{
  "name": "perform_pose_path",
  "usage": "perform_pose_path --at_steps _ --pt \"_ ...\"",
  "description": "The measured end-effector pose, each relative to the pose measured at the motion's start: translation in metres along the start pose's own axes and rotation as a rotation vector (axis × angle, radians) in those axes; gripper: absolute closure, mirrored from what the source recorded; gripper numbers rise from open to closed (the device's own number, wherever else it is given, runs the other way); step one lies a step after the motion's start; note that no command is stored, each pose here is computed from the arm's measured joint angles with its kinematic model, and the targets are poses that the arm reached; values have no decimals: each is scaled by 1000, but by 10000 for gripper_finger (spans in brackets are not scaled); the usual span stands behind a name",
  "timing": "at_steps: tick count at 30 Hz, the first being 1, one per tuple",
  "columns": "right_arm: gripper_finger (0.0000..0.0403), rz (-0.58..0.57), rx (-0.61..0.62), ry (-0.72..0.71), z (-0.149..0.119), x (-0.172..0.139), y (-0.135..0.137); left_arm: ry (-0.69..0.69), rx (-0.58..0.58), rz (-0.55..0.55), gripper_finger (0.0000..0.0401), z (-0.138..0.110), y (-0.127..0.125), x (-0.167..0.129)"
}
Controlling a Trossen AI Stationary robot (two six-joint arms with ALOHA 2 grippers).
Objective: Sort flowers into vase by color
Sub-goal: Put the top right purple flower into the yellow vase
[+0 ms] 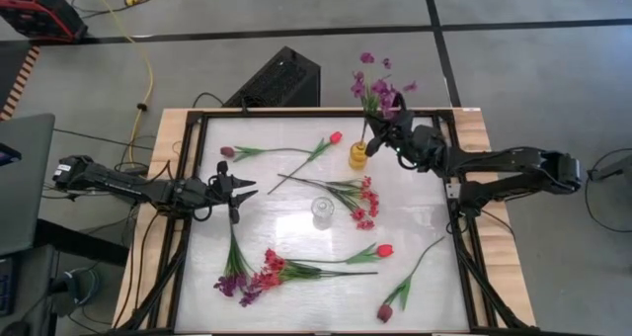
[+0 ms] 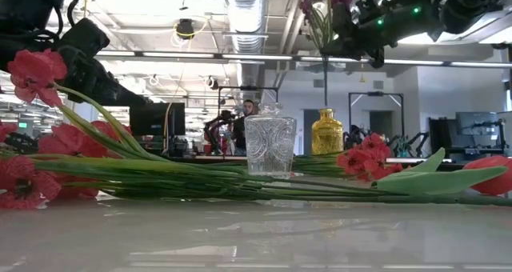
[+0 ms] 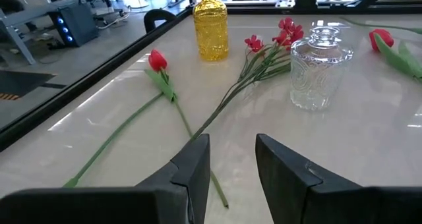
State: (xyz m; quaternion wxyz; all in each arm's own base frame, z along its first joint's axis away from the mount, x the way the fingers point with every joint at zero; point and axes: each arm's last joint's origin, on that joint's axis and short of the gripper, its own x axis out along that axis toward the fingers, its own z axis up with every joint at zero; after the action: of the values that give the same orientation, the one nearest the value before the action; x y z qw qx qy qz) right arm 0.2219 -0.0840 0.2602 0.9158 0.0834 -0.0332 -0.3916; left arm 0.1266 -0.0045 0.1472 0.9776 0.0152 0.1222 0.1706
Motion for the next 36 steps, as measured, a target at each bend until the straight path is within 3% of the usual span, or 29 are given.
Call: perform_pose_path --at_steps 4,10,23,29,36 --pt "368 -65 -17 10 -8 -4 -1 0 3 1 289 0 0 0" --pt "364 -65 -31 29 -18 -8 -1 0 3 2 289 0 0 0" --pt "299 -4 -70 98 -28 -14 6 -1 -10 2 289 0 0 0" --pt "231 -35 -127 242 -23 -10 9 -1 -24 -1 289 0 0 0" --pt "156 -1 -154 599 2 -15 15 0 -24 -1 289 0 0 0"
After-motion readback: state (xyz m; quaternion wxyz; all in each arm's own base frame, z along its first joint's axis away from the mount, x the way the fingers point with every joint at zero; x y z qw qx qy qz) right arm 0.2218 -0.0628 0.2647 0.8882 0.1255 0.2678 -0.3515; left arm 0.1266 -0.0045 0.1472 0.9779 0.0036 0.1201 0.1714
